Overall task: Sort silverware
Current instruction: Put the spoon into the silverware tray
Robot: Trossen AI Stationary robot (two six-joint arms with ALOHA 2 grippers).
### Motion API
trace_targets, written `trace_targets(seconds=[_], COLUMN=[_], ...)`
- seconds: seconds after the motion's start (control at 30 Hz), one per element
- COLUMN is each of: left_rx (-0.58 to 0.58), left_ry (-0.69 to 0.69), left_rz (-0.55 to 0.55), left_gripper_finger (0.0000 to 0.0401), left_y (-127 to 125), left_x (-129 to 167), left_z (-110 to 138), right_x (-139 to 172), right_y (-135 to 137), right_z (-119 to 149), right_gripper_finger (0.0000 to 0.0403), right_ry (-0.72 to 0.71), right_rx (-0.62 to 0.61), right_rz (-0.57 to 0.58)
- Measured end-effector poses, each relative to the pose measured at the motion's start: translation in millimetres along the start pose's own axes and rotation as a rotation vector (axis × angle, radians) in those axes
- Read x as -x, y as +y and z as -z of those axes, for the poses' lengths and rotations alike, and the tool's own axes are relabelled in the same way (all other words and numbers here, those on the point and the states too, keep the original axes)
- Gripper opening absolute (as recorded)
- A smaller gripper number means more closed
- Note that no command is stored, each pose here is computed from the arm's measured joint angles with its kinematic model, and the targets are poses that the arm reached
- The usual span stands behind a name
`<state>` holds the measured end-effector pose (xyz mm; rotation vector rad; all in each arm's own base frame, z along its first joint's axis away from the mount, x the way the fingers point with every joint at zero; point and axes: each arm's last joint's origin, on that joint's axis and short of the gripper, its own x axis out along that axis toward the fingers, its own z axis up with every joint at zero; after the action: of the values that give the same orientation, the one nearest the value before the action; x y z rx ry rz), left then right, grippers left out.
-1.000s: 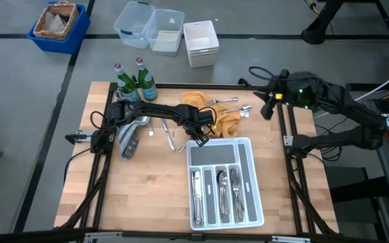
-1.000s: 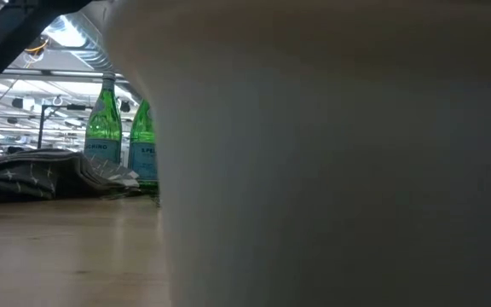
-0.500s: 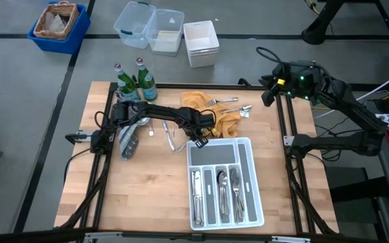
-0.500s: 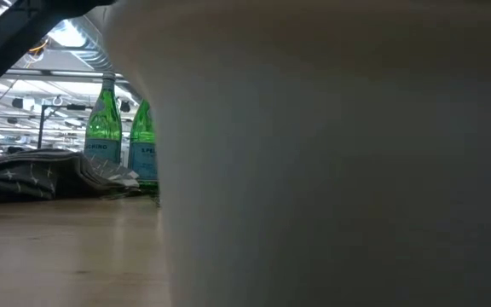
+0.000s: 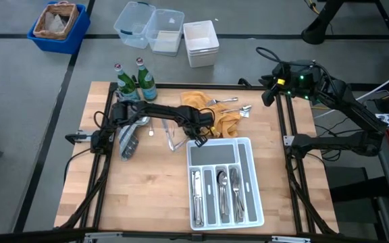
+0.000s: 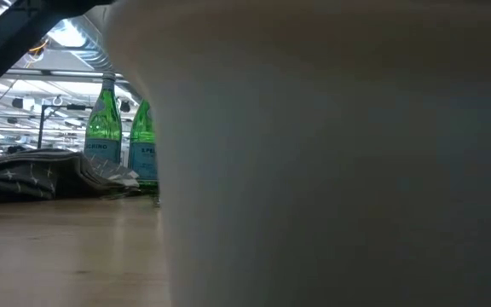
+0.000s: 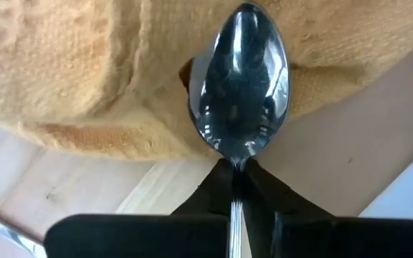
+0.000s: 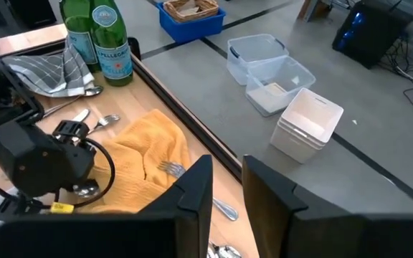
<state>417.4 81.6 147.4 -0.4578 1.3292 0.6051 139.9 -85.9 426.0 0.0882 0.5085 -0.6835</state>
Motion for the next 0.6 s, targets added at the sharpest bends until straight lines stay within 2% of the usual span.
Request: trace_targets(seconds=[0.37, 0.47, 0.6], left_rx=[0.059, 0.093, 0.165], left_ry=[-0.033, -0.032, -0.017], left_rz=[0.025, 0.051, 0.143], left_gripper_finger=[0.0004, 0.0003, 0.0003], left_y=[9.1, 10.8, 10.1], left_x=[38.6, 50.9, 67.1], left_z=[1.3, 3.1, 5.6], right_x=[-0.1, -0.2, -3.3], right_y=[0.0, 0.1, 0.6], right_z=[0.1, 0.1, 0.8], right_gripper_finger=[0.0079, 0.0079, 0.0079], right_ry=[0.001, 0.001, 0.019], right_rx=[0.007, 0.007, 0.011], right_rz=[0.000, 0.000, 0.000])
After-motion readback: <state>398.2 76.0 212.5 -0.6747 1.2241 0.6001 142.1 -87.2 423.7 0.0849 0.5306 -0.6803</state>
